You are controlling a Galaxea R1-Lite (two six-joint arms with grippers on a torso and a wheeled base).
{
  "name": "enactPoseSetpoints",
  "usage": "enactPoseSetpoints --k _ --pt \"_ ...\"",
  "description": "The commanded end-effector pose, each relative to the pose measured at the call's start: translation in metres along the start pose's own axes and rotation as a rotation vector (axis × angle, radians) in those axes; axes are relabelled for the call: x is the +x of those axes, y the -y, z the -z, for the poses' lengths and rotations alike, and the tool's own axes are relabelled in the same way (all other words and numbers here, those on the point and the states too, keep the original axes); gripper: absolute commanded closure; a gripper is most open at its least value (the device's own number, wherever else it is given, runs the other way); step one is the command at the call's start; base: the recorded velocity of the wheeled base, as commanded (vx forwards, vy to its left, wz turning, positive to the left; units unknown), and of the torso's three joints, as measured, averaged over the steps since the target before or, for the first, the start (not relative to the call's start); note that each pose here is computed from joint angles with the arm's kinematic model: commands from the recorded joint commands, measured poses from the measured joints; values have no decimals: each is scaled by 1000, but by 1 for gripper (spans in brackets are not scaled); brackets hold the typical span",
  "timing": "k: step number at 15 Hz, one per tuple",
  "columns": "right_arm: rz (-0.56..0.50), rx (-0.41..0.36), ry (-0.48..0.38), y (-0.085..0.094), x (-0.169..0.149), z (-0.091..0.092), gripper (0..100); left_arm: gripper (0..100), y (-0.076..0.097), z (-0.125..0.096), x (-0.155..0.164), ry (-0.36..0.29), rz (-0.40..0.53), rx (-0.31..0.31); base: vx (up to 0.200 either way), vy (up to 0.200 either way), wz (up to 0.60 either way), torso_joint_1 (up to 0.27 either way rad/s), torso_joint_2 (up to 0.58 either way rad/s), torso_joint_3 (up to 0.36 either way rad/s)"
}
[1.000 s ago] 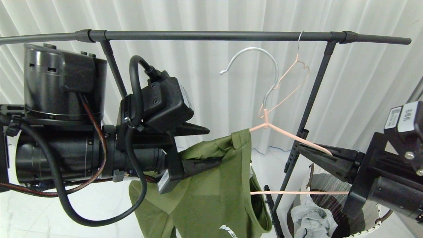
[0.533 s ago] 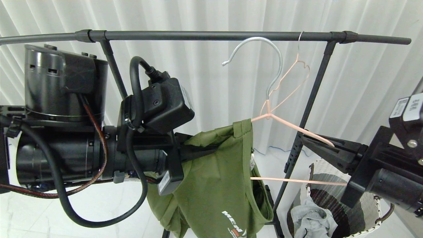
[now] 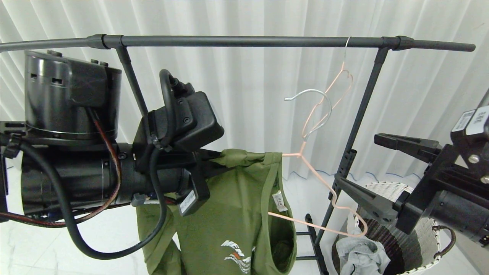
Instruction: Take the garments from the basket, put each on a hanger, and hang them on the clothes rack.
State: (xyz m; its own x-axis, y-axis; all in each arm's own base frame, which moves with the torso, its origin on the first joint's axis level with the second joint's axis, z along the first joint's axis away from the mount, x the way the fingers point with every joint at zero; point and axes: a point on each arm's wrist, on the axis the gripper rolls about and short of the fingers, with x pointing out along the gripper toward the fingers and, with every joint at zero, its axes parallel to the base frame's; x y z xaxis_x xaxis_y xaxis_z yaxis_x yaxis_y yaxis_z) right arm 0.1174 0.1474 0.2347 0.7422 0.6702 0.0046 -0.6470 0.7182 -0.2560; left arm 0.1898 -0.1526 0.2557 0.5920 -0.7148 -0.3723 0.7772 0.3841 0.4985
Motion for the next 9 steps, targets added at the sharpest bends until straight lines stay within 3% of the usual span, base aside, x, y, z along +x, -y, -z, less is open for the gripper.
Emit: enactPoseSetpoints --k 1,4,7,9 --pt "2 -2 3 1 -1 0 0 100 -1 0 -1 -13 -26 -5 0 0 0 0 0 0" --pt "-11 0 8 0 -3 -1 0 100 -6 -1 2 -28 -119 -22 0 0 0 0 0 0" --pt "-36 2 -17 -5 -3 5 0 100 -15 -8 5 14 -263 -145 0 0 0 0 0 0" --pt "-68 35 -44 -12 0 11 0 100 -20 -13 7 70 -328 -187 0 0 0 0 0 0"
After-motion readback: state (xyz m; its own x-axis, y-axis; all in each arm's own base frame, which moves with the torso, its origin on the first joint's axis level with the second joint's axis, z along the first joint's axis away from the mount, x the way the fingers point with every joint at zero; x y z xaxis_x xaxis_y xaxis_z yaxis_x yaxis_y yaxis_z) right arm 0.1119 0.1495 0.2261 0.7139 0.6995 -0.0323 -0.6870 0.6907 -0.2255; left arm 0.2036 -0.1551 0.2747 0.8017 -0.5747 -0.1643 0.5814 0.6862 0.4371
